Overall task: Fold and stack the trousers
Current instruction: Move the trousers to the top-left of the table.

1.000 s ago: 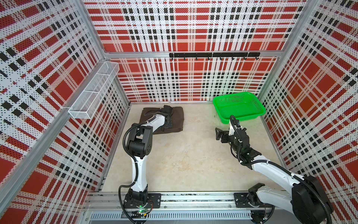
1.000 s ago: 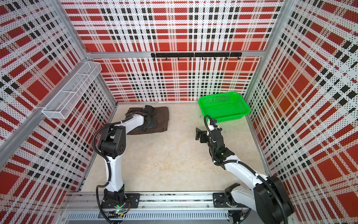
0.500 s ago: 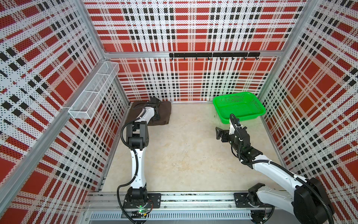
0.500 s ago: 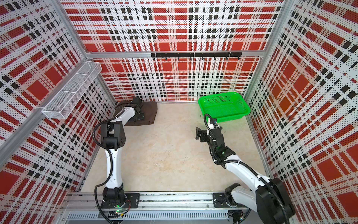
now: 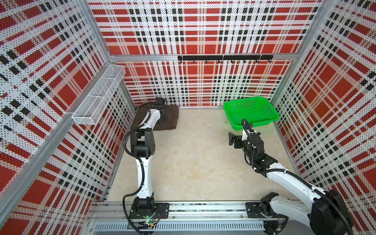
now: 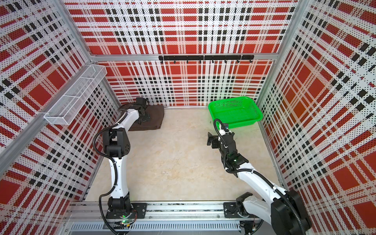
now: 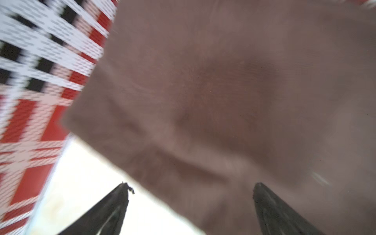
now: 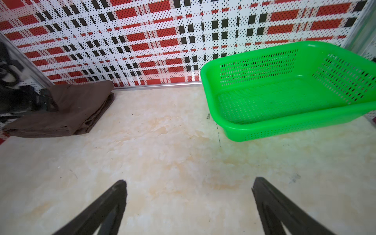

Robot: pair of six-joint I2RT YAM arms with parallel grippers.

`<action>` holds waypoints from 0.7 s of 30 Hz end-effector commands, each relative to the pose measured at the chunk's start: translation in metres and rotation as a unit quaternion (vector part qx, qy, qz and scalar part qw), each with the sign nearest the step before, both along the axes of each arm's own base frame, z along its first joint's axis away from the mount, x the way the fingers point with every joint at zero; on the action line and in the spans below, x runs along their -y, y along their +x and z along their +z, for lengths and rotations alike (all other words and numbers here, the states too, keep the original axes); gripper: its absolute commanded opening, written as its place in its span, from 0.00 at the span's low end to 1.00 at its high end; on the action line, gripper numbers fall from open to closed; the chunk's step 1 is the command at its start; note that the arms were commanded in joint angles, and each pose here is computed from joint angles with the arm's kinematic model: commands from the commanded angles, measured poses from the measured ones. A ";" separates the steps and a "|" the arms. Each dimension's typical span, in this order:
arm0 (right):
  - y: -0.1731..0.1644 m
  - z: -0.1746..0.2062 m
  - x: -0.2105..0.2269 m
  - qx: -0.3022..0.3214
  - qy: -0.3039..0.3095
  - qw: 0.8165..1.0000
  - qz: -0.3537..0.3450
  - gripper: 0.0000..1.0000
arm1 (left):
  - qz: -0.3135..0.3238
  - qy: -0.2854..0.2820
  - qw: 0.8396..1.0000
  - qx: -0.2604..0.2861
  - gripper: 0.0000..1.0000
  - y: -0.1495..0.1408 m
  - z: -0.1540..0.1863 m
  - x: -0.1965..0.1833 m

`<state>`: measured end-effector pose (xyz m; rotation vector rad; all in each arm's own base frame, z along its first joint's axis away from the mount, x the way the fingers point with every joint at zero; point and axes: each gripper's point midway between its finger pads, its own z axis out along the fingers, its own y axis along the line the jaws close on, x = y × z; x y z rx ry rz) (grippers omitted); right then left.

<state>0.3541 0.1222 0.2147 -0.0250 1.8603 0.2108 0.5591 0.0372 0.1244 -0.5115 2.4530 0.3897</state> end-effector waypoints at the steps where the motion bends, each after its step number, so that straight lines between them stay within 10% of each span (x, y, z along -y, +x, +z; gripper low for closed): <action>1: 0.003 0.021 0.013 0.050 -0.037 0.998 -0.029 1.00 | -0.034 0.004 0.987 0.154 0.98 -0.012 0.129 0.031; 9: 0.013 0.018 0.051 0.090 -0.035 0.992 -0.084 1.00 | -0.052 -0.019 0.932 0.357 0.98 -0.110 0.194 0.054; 21: -0.018 -0.010 0.132 0.195 -0.094 0.949 -0.228 1.00 | 0.083 0.005 0.902 0.425 0.98 -0.229 0.082 -0.014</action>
